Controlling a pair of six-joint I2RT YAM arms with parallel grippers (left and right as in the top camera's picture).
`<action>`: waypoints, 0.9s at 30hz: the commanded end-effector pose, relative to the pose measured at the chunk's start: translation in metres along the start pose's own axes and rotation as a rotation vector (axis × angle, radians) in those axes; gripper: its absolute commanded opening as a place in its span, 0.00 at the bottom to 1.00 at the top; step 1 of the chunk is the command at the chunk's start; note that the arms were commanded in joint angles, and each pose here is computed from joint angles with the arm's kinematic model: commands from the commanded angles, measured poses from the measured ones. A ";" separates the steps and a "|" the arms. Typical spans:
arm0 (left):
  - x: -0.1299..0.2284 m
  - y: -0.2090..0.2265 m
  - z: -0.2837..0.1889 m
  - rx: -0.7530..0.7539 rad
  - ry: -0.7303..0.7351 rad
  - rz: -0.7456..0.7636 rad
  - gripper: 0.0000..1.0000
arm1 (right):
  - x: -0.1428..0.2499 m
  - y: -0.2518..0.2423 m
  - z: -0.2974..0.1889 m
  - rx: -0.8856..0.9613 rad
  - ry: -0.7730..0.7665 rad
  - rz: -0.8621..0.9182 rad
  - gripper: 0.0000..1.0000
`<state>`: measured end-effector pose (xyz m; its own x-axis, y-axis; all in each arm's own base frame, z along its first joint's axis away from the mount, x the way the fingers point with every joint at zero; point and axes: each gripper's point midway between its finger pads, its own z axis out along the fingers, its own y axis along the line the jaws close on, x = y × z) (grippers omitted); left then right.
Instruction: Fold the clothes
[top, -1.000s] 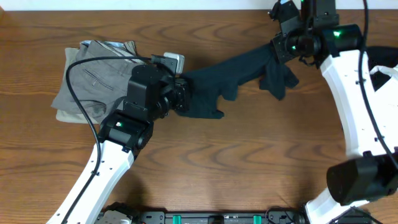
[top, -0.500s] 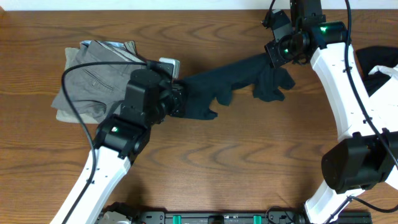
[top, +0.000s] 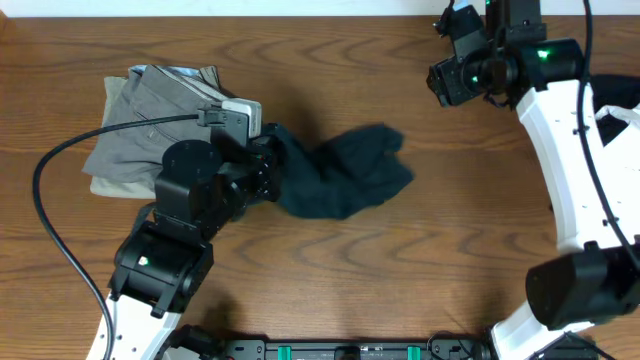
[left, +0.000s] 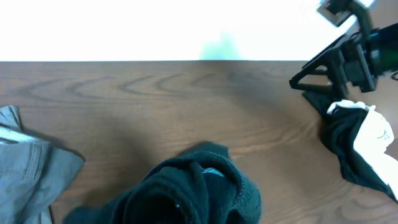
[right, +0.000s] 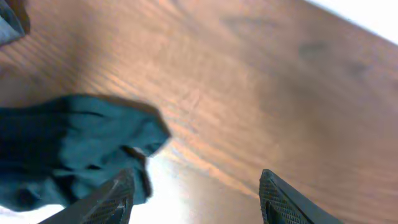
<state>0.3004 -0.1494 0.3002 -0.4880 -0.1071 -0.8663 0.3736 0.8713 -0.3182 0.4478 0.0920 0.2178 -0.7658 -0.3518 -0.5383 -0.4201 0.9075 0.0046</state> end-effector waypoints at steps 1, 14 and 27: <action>-0.009 0.001 -0.003 -0.012 -0.018 0.036 0.06 | 0.028 0.002 0.045 -0.041 0.124 0.105 0.61; -0.007 0.001 -0.002 -0.014 -0.008 0.046 0.06 | 0.091 0.090 0.149 -0.469 0.396 0.190 0.53; -0.009 0.001 -0.002 -0.012 -0.016 0.047 0.06 | 0.115 0.104 0.184 -0.439 0.451 0.149 0.40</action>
<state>0.3007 -0.1495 0.2943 -0.4961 -0.0768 -0.8649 0.3801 0.8763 -0.2959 0.4160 0.1839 0.0231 -0.9182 -0.3689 -0.1445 -0.3934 0.8061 0.4421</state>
